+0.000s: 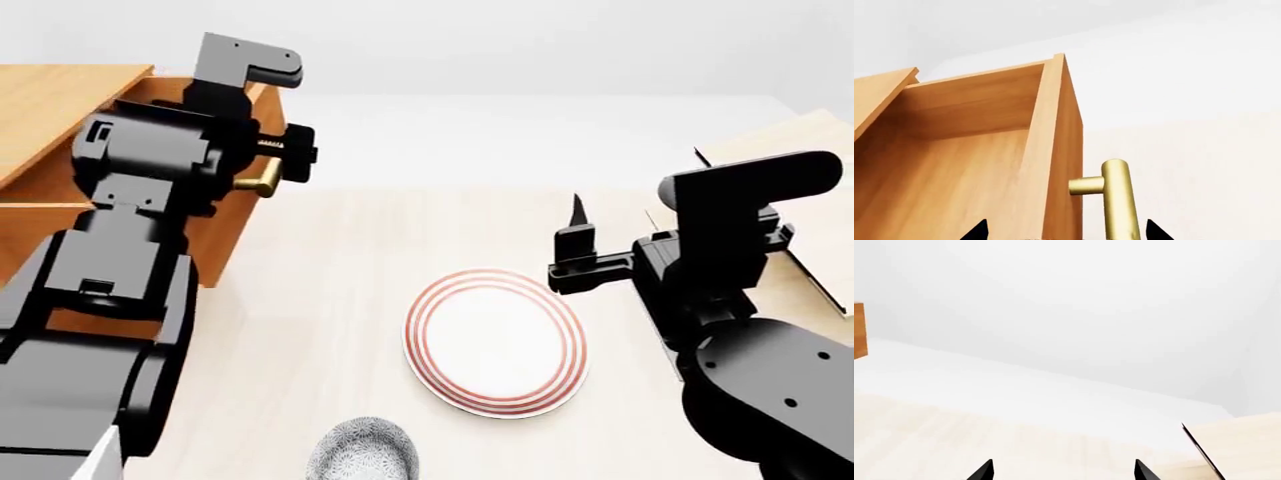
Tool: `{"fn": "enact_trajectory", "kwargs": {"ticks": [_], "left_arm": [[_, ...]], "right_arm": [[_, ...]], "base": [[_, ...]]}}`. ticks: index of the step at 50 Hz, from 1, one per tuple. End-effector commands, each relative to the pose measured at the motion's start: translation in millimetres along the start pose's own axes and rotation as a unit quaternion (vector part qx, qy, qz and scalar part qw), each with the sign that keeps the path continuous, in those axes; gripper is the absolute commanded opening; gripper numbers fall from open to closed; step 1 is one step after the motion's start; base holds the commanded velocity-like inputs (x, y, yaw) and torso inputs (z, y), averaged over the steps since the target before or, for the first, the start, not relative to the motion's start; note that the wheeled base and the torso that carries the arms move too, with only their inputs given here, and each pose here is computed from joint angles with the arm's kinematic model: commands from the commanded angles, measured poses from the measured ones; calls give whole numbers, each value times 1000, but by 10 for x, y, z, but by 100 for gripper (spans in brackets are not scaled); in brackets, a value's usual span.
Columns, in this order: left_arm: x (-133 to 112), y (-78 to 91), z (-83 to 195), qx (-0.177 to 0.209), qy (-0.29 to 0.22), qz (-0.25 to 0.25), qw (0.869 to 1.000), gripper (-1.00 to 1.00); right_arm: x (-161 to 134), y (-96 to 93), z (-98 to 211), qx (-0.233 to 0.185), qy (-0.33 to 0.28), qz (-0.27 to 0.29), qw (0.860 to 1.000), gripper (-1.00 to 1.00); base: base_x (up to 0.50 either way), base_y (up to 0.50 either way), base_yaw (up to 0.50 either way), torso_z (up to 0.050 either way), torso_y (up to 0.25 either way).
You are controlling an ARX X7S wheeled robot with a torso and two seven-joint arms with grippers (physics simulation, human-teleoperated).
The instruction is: Open the top drawer of the cabinet and put the bowl in it.
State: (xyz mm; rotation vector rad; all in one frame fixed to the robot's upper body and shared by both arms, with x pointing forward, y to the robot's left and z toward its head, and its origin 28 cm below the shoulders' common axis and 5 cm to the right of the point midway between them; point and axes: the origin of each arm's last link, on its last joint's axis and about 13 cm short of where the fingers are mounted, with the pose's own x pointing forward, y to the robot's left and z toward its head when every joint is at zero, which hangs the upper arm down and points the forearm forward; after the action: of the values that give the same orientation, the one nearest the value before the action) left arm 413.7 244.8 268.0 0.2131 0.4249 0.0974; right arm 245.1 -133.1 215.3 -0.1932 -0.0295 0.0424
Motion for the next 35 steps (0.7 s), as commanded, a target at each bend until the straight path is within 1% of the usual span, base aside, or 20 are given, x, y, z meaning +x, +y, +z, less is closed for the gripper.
{"fn": "enact_trajectory", "kwargs": {"ticks": [1,21,35], "left_arm": [[4,-219,-285,-31,37,-77,996,100],[-76,-376,-370,-21,36,-120,992,100],[-102,-459,-407,-13,34,-135,990,100]], "right_arm": [[4,13,15,-3,0,1,1000,100],[15,28,24,-5,1,4,1000,100],[20,32,12,-3,2,4,1000,100]], "base": [[0,0,0,0,0],[-4,0,2,0,0],[-9,0,3,0,1]]}}
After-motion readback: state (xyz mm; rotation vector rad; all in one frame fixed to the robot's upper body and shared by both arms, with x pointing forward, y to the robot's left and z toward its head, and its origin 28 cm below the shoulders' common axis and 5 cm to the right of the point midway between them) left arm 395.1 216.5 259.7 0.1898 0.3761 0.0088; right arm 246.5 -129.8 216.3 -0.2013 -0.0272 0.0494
